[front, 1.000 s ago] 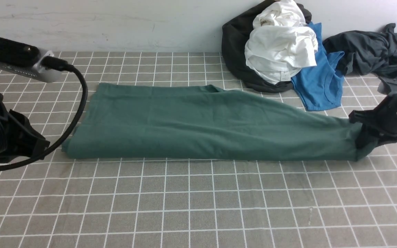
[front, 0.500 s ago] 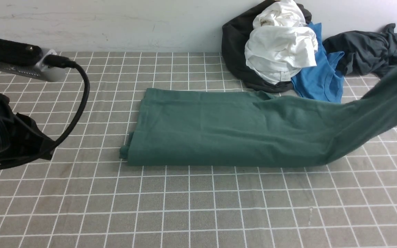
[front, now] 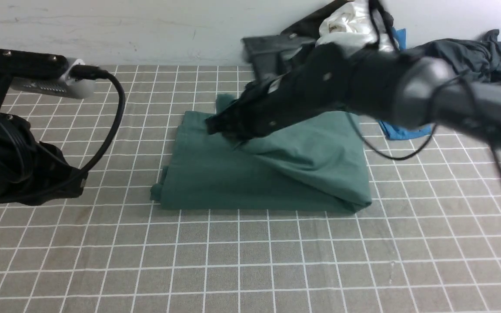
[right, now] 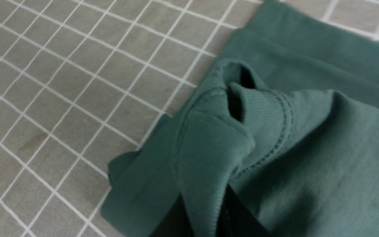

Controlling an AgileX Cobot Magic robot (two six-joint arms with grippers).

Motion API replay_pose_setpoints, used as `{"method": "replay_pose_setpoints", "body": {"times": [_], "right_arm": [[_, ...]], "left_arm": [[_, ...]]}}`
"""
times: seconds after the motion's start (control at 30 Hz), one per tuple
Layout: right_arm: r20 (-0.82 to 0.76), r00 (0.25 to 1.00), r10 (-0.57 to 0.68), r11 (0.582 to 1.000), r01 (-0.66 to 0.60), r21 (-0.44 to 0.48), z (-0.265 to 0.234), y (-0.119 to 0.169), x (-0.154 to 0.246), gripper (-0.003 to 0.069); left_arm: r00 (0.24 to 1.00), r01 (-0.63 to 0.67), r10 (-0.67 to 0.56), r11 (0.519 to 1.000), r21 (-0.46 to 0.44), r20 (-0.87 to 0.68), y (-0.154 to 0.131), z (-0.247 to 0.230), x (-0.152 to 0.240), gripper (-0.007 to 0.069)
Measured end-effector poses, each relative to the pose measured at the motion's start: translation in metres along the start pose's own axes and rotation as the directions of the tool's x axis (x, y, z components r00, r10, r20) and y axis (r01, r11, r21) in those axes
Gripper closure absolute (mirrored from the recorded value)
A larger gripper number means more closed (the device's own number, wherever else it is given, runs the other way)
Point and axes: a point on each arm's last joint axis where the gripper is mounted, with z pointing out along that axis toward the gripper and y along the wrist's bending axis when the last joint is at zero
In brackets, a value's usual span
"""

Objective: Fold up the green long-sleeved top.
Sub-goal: Use the right arm to drag the right edge of the fabric to the left and folds it over the left edge

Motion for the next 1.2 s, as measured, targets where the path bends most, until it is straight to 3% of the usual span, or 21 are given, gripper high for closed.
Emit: {"method": "replay_pose_setpoints", "body": {"times": [0.13, 0.37, 0.47, 0.6, 0.63, 0.7, 0.83, 0.9, 1.03, 1.13, 1.2], "right_arm": [[-0.022, 1.000, -0.020, 0.999, 0.019, -0.030, 0.034, 0.009, 0.000, 0.0599], [-0.029, 0.996, -0.088, 0.994, 0.086, -0.059, 0.035, 0.016, -0.027, 0.0284], [-0.007, 0.992, -0.128, 0.991, 0.128, -0.043, 0.024, 0.018, -0.039, 0.0253], [-0.060, 0.986, -0.156, 0.987, 0.155, -0.033, 0.024, 0.016, -0.035, 0.0314], [-0.108, 0.982, -0.156, 0.988, 0.153, -0.038, 0.033, 0.014, -0.026, 0.0377], [-0.140, 0.979, -0.151, 0.988, 0.146, -0.042, 0.042, 0.012, -0.019, 0.0422], [-0.244, 0.963, -0.115, 0.992, 0.096, -0.086, 0.089, 0.010, 0.023, 0.0627], [-0.244, 0.962, -0.123, 0.990, 0.103, -0.095, 0.094, 0.014, 0.027, 0.0647], [-0.189, 0.947, -0.261, 0.963, 0.241, -0.122, 0.069, 0.038, 0.002, 0.0670], [-0.176, 0.930, -0.323, 0.946, 0.311, -0.090, 0.042, 0.043, -0.017, 0.0670], [-0.170, 0.920, -0.353, 0.934, 0.357, -0.009, 0.001, 0.035, -0.041, 0.0672]], "left_arm": [[1.000, 0.007, -0.007, 1.000, 0.003, -0.024, 0.001, 0.006, 0.003, 0.0557], [0.998, 0.015, -0.015, 1.000, 0.003, -0.055, 0.003, 0.014, 0.010, 0.0557], [0.998, 0.015, -0.015, 1.000, 0.002, -0.053, 0.003, 0.014, 0.010, 0.0557], [0.999, 0.017, -0.016, 1.000, 0.003, -0.049, 0.003, 0.014, 0.009, 0.0557], [0.999, 0.020, -0.020, 1.000, 0.008, -0.048, 0.003, 0.014, 0.009, 0.0557], [0.999, 0.025, -0.024, 1.000, 0.013, -0.045, 0.002, 0.014, 0.009, 0.0557], [1.000, 0.011, -0.009, 0.999, 0.048, -0.030, -0.001, 0.014, 0.007, 0.0557], [1.000, 0.000, 0.002, 0.998, 0.059, -0.024, -0.002, 0.013, 0.007, 0.0557], [0.999, -0.042, 0.041, 0.997, 0.071, 0.012, -0.006, 0.006, 0.007, 0.0557], [0.996, -0.068, 0.064, 0.996, 0.062, 0.055, -0.009, -0.004, 0.009, 0.0557], [0.987, -0.095, 0.088, 0.995, 0.044, 0.134, -0.014, -0.024, 0.012, 0.0557]]}}
